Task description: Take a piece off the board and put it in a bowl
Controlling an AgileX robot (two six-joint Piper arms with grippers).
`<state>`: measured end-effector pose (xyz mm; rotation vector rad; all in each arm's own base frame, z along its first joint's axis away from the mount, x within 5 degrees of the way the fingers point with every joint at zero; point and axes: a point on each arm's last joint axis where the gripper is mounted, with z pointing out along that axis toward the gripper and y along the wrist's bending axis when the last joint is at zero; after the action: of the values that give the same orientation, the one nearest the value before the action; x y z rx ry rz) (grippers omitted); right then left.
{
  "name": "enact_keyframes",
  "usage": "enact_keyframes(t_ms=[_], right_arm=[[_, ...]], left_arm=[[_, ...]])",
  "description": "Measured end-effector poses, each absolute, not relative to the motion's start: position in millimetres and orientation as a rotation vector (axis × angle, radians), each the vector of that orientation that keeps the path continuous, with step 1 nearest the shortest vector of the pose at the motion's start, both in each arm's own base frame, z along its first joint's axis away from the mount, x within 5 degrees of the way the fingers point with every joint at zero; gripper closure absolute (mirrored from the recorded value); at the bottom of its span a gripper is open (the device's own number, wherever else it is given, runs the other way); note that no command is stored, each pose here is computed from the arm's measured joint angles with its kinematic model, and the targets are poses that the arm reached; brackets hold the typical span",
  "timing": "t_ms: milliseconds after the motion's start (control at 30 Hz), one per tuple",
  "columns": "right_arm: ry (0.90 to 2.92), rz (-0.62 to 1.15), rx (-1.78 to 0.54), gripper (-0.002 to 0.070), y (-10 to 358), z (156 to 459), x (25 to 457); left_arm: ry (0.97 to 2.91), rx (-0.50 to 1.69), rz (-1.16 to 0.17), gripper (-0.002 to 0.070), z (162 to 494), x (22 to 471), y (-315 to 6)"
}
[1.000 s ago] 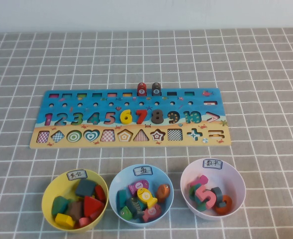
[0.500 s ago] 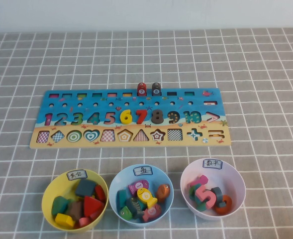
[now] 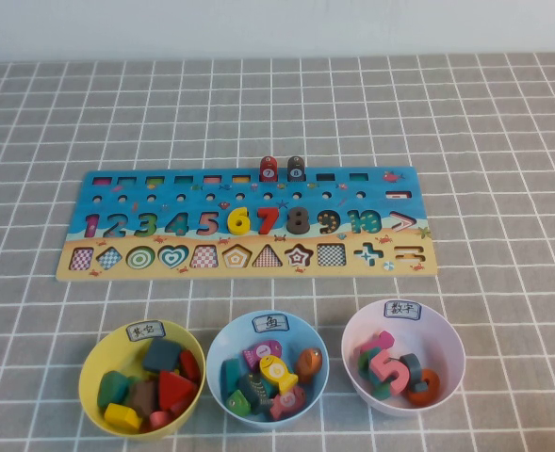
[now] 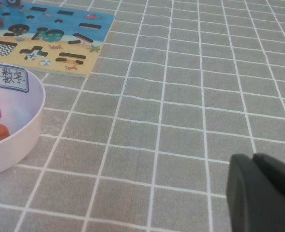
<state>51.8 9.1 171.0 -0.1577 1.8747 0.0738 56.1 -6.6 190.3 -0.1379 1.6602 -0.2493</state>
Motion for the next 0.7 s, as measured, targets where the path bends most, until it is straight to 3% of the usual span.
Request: enact_keyframes(t_ms=[100, 533, 700], right_arm=[[1.875, 0.074, -0.158, 0.0694, 9, 171, 52], [1.875, 0.074, -0.158, 0.0694, 9, 171, 52], [1.875, 0.074, -0.158, 0.0694, 9, 171, 52]], left_arm=[[1.606, -0.223, -0.33, 0.068, 195, 56, -6], [1.585, -0.307, -0.432, 0.068, 197, 56, -7], [1.632, -0.265, -0.514, 0.068, 236, 53, -15]])
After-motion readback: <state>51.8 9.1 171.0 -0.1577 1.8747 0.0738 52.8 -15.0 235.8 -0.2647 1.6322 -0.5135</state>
